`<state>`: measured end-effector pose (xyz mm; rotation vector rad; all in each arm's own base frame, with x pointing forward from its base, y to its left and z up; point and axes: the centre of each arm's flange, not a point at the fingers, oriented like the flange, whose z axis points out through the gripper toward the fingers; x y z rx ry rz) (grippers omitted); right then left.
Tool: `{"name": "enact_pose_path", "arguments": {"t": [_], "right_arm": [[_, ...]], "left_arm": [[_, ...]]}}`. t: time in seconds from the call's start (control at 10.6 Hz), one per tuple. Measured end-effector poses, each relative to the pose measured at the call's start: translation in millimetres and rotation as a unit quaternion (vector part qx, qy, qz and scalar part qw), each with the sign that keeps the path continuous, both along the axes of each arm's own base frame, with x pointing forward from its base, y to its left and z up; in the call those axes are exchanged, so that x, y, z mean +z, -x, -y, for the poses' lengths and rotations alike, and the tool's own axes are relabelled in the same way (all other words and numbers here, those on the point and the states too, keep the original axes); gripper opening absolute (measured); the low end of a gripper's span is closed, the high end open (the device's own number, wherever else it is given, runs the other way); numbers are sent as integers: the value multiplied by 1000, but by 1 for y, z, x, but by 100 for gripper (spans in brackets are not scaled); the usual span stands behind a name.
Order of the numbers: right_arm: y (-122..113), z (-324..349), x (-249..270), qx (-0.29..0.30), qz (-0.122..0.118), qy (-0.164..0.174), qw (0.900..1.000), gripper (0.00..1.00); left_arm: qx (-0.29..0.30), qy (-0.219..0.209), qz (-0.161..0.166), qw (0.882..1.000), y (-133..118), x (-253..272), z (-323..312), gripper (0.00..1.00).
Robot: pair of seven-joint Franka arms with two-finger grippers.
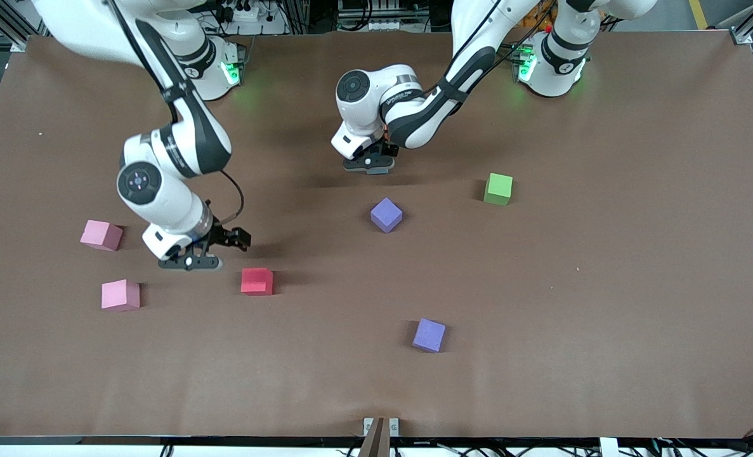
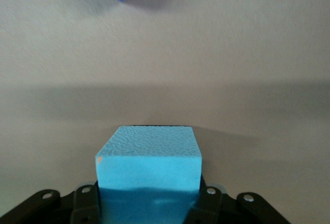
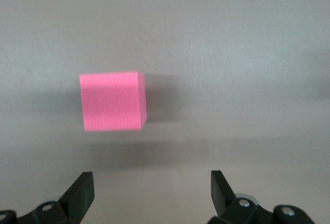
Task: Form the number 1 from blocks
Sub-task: 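Grasp the red cube with the right gripper while the left gripper reaches the purple cube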
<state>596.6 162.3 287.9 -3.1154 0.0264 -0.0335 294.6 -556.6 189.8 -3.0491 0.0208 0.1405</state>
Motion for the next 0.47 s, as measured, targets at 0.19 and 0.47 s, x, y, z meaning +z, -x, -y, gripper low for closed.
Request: {"name": "enact_pose_path", "arguments": {"t": [0.19,0.47], "right_arm": [[-14,-10,-2,-2,7,-5,1000,100],[-20,-30,-32,13,15,-4,1000,100]], "left_arm": [[-13,7,-1,1000,9,-2,2,59],[-29,13,-3,999,19,-3,2,59]]}}
